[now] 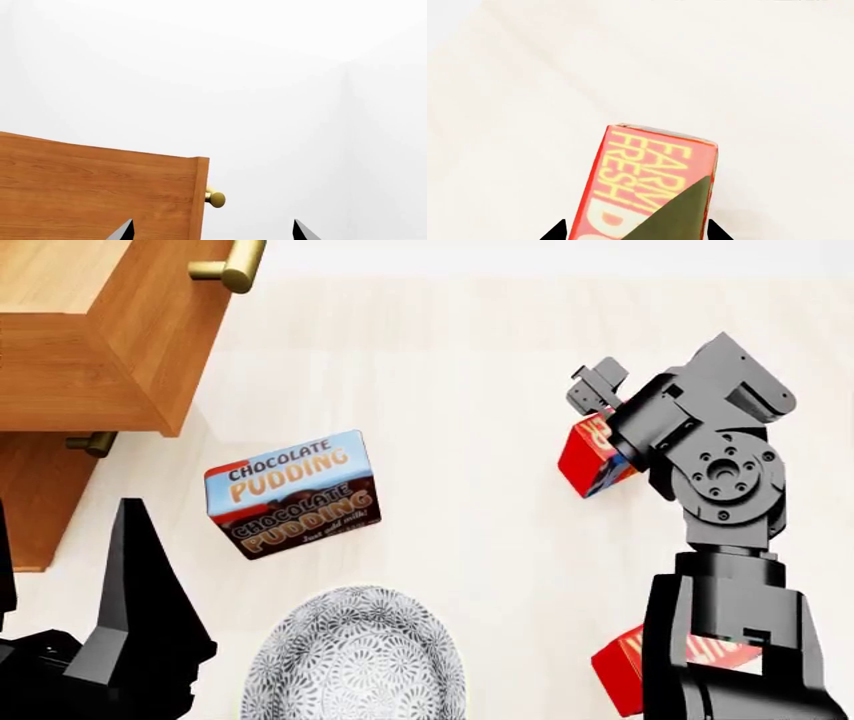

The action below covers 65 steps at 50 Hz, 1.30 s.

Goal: Put the butter at the front in the top drawer of the cabinet and close it.

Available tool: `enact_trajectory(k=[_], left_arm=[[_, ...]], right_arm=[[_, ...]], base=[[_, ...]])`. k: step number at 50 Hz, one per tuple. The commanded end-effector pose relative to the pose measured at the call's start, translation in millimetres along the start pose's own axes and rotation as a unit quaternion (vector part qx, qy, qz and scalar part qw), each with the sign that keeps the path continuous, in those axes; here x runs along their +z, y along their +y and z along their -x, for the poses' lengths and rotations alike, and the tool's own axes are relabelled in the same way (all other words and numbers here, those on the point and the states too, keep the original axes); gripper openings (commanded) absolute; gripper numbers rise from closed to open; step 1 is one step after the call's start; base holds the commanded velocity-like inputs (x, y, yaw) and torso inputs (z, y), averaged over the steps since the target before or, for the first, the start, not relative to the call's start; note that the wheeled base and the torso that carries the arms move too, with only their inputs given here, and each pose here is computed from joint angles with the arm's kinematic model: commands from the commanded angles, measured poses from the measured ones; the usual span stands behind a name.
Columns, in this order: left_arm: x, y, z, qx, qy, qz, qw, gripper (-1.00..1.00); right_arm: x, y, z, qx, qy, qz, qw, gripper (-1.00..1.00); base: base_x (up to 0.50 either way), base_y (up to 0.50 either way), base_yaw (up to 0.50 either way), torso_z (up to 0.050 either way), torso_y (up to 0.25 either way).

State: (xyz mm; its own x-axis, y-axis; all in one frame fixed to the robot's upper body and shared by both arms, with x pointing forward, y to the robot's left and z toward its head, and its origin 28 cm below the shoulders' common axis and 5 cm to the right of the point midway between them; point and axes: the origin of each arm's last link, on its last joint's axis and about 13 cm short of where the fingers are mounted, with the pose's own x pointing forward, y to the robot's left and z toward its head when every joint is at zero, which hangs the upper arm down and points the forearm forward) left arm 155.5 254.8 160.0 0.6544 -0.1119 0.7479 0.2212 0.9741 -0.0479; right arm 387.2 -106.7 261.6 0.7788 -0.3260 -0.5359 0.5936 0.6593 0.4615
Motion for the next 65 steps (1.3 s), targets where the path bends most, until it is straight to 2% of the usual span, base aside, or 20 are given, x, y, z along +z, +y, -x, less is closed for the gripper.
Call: enact_trajectory(k=[1,20,31,42,65], left_arm=[[0,0.4,0,0.001,0.000,-0.001,1.000,1.00],[4,0.0,0,0.002,-0.004,-0.002,1.000,1.00],[6,-0.4,0,0.003,-0.008,0.000,1.000,1.00],[9,-0.5,-1,0.002,-0.012,0.004,1.000,1.00],[11,-1.0,1,-0.001,-0.013,0.004,1.000,1.00]], right_arm=[[-14,-8.1,-12,-0.008,0.030,0.009,0.999,-1.00],[-2,-11.8,7,0.010,-0.001,-0.004,1.000,-1.00],[16,-11.7,34,0.034,-0.046,-0.014,0.998,-1.00],[24,-10.3,56,0.058,-0.086,0.000,0.995,-1.00],[29,-9.8,74,0.083,-0.111,0.010,0.990,-1.00]], base=[[0.00,0.00,0.00,-0.010,0.000],[0.00,0.00,0.00,-0.001,-0.003],[0.00,0.00,0.00,0.000,0.000],[0.00,0.00,0.00,0.000,0.000],[0.00,0.00,0.00,0.000,0.161]])
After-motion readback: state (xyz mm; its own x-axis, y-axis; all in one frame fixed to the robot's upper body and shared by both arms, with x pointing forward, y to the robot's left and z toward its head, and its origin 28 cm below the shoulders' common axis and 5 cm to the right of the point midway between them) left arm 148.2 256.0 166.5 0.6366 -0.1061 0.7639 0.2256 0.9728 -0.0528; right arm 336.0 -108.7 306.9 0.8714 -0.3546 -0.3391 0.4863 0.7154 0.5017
